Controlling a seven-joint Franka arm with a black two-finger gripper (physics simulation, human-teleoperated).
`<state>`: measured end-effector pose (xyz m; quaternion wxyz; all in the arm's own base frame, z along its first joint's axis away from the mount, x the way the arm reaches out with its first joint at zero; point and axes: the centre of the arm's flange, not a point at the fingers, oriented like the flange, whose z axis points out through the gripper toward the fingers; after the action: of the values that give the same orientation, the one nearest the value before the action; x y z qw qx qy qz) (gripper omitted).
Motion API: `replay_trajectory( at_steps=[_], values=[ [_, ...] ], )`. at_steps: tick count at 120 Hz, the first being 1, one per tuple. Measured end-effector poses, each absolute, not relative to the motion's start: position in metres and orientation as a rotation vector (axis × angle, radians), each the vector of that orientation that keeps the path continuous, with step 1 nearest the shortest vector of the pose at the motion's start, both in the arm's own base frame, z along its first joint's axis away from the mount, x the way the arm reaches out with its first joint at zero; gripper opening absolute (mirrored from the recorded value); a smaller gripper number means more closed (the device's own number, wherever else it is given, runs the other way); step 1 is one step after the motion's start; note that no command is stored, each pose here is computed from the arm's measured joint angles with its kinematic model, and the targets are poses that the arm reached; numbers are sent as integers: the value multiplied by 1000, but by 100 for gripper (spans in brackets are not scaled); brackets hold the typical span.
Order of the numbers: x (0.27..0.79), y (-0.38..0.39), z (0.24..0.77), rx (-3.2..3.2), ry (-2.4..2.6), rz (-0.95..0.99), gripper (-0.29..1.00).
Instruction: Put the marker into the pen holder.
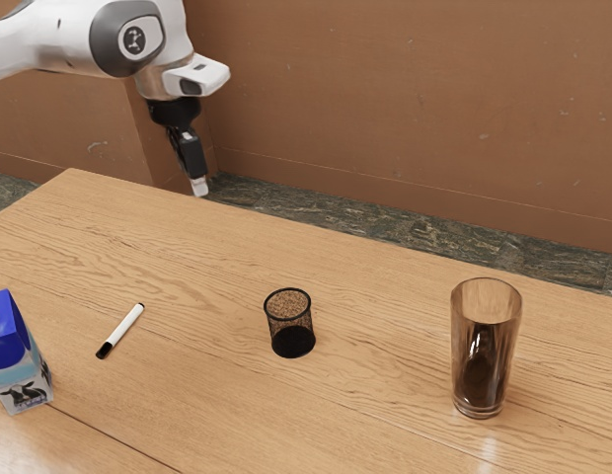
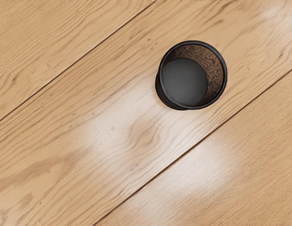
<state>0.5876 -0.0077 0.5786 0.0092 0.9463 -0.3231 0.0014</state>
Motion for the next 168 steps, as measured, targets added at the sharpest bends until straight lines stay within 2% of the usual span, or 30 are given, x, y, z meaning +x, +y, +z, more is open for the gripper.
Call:
replay_trajectory(
  at_steps=[30, 47, 66, 84, 95, 112, 139, 168],
  values=[
    [587, -5, 575, 2903, -1153, 10, 70],
    [556, 11, 480, 2857, -1118, -202, 70],
    [546, 53, 445, 2960, -997, -245, 70],
    [541, 99, 440, 3082, -743, -217, 70],
    [526, 123, 407, 3131, -585, -194, 70],
    [527, 158, 390, 3219, -395, -77, 70],
    [547, 177, 343, 3249, -216, 6, 36],
    [548, 188, 294, 3218, -104, -42, 23]
  ],
)
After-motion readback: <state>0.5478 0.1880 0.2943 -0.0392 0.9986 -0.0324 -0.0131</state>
